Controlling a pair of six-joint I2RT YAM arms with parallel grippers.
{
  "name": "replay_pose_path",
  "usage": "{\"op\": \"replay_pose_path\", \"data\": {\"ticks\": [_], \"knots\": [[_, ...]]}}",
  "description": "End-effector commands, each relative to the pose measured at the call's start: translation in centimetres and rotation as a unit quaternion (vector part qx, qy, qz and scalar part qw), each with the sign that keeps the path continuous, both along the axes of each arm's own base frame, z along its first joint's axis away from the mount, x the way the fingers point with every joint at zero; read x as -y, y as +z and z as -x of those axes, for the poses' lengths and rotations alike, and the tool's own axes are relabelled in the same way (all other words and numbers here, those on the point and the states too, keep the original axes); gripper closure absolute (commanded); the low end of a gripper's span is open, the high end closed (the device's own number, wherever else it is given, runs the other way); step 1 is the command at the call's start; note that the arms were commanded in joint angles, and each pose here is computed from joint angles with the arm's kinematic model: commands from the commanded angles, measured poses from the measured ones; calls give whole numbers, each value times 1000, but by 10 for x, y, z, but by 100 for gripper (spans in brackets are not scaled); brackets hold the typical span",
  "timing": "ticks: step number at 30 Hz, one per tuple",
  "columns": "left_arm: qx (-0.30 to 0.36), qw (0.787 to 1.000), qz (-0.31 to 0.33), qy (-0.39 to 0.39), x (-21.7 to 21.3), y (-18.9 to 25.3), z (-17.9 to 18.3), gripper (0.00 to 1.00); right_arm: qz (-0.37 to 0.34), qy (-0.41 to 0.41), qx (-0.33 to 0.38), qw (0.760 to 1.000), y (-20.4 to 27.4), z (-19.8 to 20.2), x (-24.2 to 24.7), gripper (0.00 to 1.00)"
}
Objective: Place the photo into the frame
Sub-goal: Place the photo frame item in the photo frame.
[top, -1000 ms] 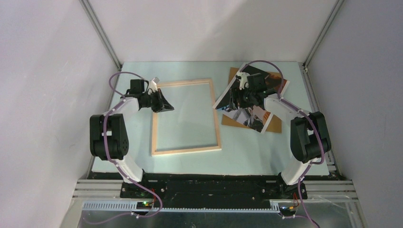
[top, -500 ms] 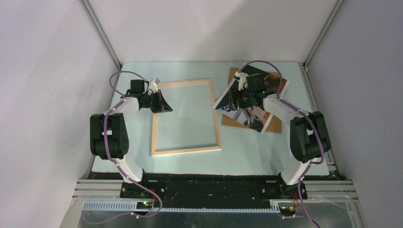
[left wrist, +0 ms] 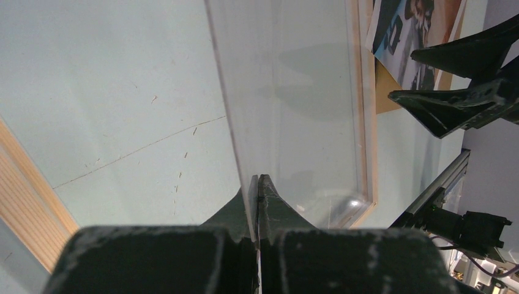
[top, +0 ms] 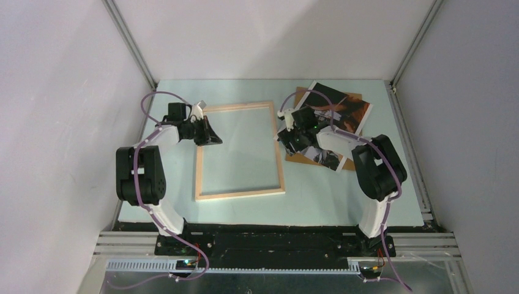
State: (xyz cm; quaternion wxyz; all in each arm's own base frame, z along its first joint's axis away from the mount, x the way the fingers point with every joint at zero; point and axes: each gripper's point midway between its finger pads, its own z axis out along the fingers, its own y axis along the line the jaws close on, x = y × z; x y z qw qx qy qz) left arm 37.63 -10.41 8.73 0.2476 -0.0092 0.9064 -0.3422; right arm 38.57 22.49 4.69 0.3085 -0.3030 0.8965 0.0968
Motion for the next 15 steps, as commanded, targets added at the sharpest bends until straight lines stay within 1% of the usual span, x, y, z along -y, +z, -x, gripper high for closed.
{"op": "replay_pose_path", "data": {"ticks": [1,7,12,15], "knots": [[41,999,-19,-7,-6,16,-12,100,58,15,57,997,11,-25,-7,29],[39,999,-14,-8,-4,16,-12,100,126,23,82,988,-2,-27,-13,31],[38,999,-13,-9,-4,16,-13,100,148,23,99,984,-4,-32,-17,34],[38,999,-13,-9,-4,15,-13,100,158,20,106,981,-4,-37,-20,38]]}}
